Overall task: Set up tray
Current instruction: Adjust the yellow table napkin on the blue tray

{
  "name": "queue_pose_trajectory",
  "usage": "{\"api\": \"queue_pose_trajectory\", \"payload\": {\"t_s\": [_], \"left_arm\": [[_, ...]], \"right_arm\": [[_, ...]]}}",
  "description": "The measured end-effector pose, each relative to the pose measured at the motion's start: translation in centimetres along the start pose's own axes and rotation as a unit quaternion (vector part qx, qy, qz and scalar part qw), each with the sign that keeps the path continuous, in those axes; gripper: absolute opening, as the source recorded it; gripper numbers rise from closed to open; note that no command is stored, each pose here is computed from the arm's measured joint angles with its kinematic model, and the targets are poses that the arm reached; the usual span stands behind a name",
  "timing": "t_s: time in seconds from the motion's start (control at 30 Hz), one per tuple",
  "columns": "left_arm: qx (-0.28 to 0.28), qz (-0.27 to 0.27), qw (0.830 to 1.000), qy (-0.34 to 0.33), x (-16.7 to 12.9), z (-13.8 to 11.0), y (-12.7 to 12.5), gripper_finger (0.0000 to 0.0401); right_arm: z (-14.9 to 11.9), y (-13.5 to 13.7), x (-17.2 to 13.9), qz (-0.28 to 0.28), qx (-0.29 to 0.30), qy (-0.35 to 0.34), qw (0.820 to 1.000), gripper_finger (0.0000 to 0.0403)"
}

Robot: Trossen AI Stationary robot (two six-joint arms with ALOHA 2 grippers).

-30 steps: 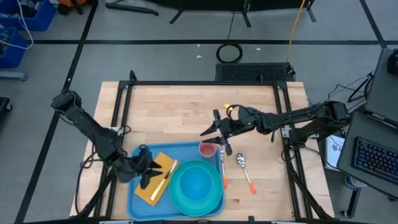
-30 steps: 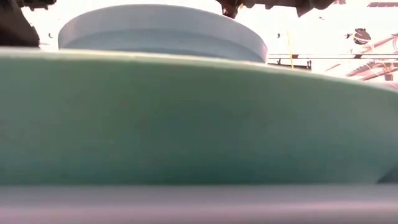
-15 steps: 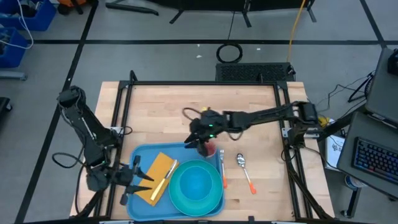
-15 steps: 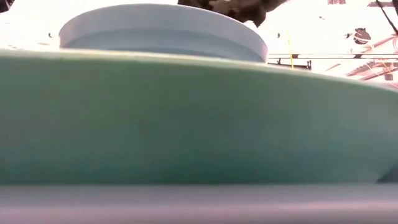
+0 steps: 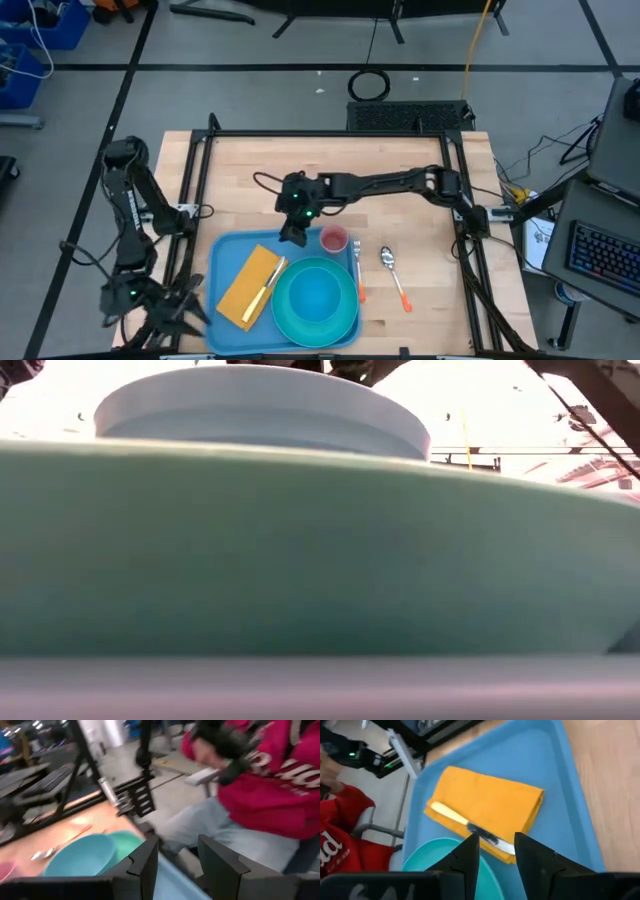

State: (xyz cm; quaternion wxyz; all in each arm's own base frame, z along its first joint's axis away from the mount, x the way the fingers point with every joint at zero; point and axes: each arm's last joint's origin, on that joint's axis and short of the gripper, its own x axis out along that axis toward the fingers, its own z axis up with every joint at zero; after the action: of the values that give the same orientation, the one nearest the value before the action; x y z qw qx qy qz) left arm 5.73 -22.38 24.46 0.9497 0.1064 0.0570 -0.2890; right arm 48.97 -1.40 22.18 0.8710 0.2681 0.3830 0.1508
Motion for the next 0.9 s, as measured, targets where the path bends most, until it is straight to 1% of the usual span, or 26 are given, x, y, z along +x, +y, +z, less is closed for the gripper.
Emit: {"api": "queue_pose_trajectory", "payload": {"t_s": [0.07,0.1,0.17,0.3,0.43,0.6,0.7,0.83,0.9], "left_arm": [[0.005,-0.020,1.000,-0.009,-0.7,0.2,-0.7,0.0145],[0.012,-0.021,1.000,-0.010,-1.0,0.1,-1.0,0.0145],[0.019,-0.016,1.000,-0.014,-1.5,0.1,-1.4,0.0145],[0.027,0.012,0.999,-0.016,-2.1,0.1,-1.7,0.0145],[0.033,0.026,0.999,-0.014,-2.3,0.0,-1.7,0.0145],[0.059,0.033,0.998,-0.017,-2.5,0.1,-1.8,0.0145],[0.074,0.051,0.996,-0.018,-2.9,0.3,-1.6,0.0145],[0.079,0.061,0.995,-0.024,-3.6,0.7,-1.1,0.0145],[0.083,0.060,0.994,-0.023,-4.0,0.9,-0.8,0.0145]], "right_arm": [[0.0,-0.7,1.0,0.005,0.013,0.010,1.000,0.0115],[-0.1,-1.0,1.5,0.005,0.020,0.013,1.000,0.0115],[0.0,-1.5,2.4,0.005,0.027,0.014,1.000,0.0115],[0.0,-2.1,3.8,0.006,0.041,0.017,0.999,0.0115],[-0.1,-2.3,4.9,0.004,0.047,0.026,0.999,0.0121],[0.0,-2.2,5.8,0.008,0.053,0.028,0.998,0.0148],[-0.3,-2.3,6.5,0.007,0.054,0.035,0.998,0.0162],[-0.7,-2.3,7.1,0.004,0.056,0.040,0.998,0.0168],[-0.9,-2.3,7.2,-0.012,0.066,0.041,0.997,0.0169]]}}
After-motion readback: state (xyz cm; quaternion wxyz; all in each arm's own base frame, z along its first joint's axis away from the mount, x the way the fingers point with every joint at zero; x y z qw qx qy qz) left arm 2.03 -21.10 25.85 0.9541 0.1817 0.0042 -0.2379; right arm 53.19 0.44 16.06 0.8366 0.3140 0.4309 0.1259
